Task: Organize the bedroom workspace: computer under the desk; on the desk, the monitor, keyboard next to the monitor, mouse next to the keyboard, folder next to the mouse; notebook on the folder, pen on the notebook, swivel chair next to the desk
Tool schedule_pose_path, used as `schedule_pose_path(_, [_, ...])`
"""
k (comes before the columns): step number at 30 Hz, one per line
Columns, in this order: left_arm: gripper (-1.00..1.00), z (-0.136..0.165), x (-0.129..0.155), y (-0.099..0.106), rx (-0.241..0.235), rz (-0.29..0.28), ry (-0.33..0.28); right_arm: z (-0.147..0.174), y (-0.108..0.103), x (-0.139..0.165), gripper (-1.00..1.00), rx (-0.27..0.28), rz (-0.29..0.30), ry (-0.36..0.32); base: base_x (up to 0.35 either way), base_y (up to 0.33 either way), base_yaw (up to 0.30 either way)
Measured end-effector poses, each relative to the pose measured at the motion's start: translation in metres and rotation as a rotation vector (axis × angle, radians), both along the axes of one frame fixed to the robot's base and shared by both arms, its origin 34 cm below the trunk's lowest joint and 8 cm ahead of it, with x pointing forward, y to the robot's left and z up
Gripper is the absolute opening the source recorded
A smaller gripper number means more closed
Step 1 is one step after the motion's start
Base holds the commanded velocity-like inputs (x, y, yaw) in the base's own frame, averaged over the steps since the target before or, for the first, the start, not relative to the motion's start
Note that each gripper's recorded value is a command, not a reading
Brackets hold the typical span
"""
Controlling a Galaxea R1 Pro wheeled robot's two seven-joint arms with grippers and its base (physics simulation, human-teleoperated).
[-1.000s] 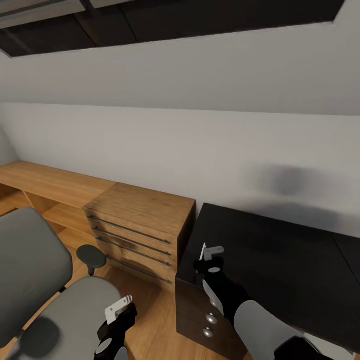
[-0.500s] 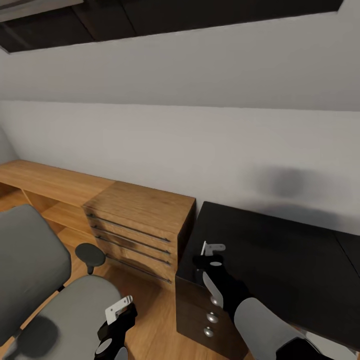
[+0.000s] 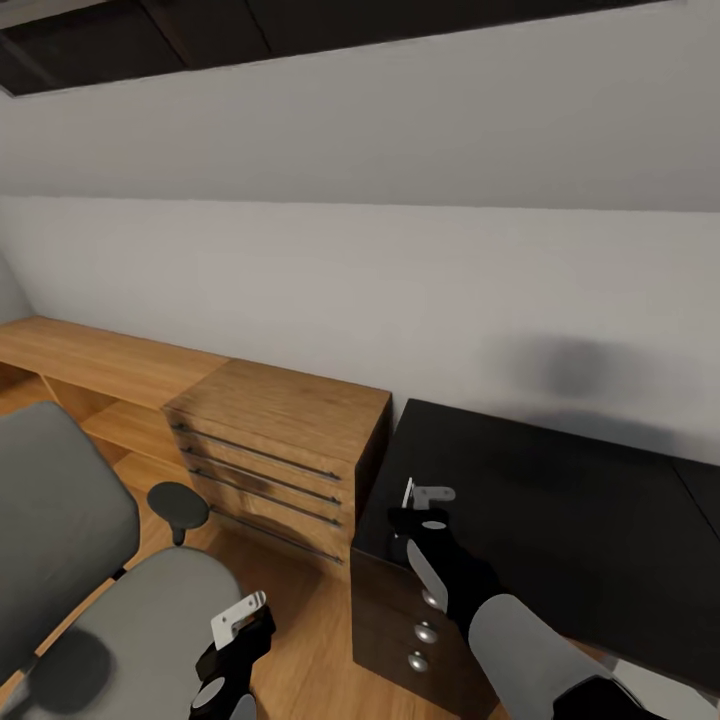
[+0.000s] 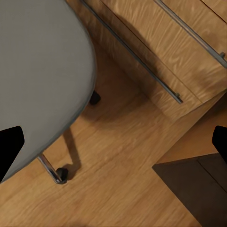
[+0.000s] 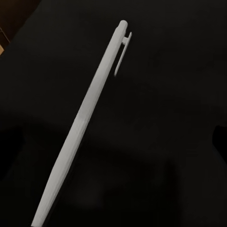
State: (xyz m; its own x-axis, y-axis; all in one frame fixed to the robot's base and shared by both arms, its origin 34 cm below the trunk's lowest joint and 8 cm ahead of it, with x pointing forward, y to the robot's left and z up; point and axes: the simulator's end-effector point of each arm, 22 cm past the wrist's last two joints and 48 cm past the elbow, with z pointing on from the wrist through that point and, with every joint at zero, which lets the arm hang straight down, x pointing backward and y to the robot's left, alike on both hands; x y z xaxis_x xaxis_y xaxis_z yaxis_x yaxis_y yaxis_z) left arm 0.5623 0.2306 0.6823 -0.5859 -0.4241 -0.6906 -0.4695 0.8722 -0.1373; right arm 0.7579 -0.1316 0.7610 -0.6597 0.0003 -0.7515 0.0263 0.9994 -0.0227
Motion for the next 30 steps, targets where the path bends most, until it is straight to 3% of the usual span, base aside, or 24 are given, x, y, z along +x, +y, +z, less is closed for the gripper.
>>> schedule_pose_path(5, [1.0, -0.008, 0.0, -0.001, -0.001, -0.001, 0.001, -0.008, 0.0, 0.0, 1.0, -0.002, 0.0, 0.001, 0.0, 0.0, 0.0])
schedule_pose_path(9, [1.0, -0.015, -0.006, -0.009, -0.008, -0.002, 0.021, -0.004, -0.006, 0.002, 1.0, 0.01, -0.033, 0.009, 0.0, 0.0, 0.0])
schedule_pose_path(16, [1.0, -0.021, -0.012, -0.012, -0.007, -0.007, 0.039, 0.011, 0.005, 0.011, 1.0, 0.008, 0.01, -0.039, 0.0, 0.0, 0.0])
schedule_pose_path(22, [1.0, -0.022, -0.012, -0.012, -0.006, -0.007, 0.041, 0.021, 0.007, 0.017, 1.0, 0.018, 0.007, -0.084, 0.0, 0.0, 0.0])
schedule_pose_path(30, [1.0, -0.022, -0.012, -0.012, -0.004, -0.007, 0.041, 0.022, 0.007, 0.018, 1.0, 0.021, 0.007, -0.087, 0.0, 0.0, 0.0])
